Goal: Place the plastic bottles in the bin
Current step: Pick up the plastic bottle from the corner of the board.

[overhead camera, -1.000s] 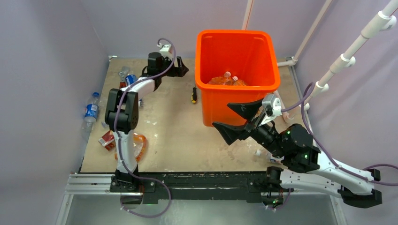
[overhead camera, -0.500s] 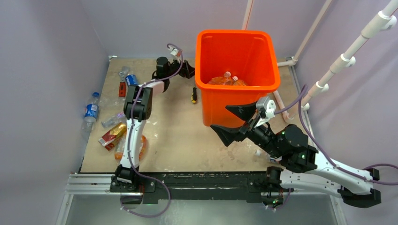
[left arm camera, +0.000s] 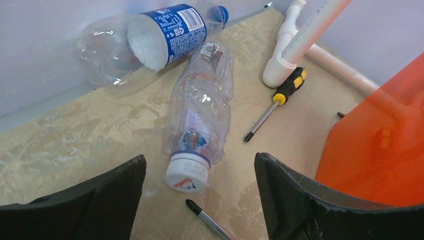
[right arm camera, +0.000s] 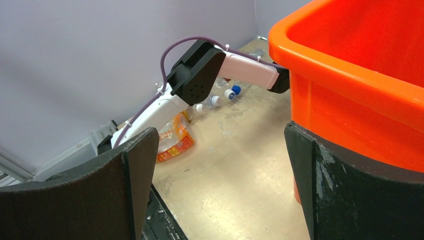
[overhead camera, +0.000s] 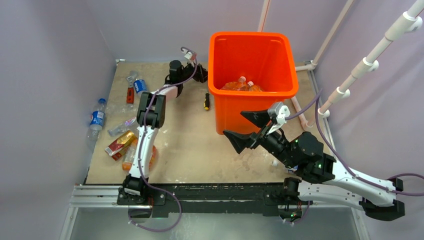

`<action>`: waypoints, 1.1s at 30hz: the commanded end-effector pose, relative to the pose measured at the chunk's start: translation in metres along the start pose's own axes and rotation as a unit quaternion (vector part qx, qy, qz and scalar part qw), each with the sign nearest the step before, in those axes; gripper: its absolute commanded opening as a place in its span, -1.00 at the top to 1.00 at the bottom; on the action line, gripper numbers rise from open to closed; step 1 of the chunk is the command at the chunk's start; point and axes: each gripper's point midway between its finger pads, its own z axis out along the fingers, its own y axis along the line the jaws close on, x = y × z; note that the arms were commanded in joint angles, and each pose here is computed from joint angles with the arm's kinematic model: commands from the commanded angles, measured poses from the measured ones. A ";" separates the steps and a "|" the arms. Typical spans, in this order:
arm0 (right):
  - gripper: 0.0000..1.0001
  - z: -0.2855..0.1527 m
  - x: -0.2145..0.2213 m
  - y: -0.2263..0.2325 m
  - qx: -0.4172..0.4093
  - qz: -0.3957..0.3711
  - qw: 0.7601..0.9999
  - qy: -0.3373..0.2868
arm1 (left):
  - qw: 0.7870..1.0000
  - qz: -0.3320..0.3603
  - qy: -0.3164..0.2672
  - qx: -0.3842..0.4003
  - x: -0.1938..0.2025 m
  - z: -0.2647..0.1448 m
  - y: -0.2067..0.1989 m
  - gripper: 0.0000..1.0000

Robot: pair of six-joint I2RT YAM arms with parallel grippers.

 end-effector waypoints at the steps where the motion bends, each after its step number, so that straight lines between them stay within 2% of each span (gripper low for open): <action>1: -0.96 0.000 -0.002 -0.006 0.016 -0.007 1.000 -0.008 | 0.998 0.058 0.028 0.007 0.008 0.014 -0.006 -0.52; 4: -0.96 0.000 -0.002 -0.006 0.017 -0.007 1.000 -0.007 | 0.998 0.058 0.032 -0.004 0.014 0.015 0.000 -0.45; 10: -0.96 -0.001 -0.001 -0.009 0.023 -0.008 1.000 -0.005 | 0.998 0.061 0.031 -0.014 0.020 0.018 0.005 -0.51; 12: -0.96 -0.001 0.000 -0.010 0.027 -0.009 1.000 -0.004 | 0.997 0.060 0.036 -0.015 0.026 0.020 0.006 -0.44; 16: -0.96 -0.002 0.000 -0.013 0.032 -0.010 0.999 -0.005 | 0.997 0.061 0.045 -0.023 0.037 0.019 0.010 -0.14; 20: -0.96 -0.002 0.001 -0.013 0.033 -0.008 0.999 -0.006 | 0.996 0.074 0.022 -0.035 0.024 0.014 0.007 0.21; 27: -0.96 -0.005 0.000 -0.013 0.032 -0.002 0.999 -0.011 | 0.995 0.093 -0.010 -0.043 -0.005 0.001 -0.006 0.49; 33: -0.96 -0.013 -0.004 -0.017 0.033 0.008 0.999 -0.022 | 0.993 0.103 -0.032 -0.054 -0.025 -0.017 -0.021 0.82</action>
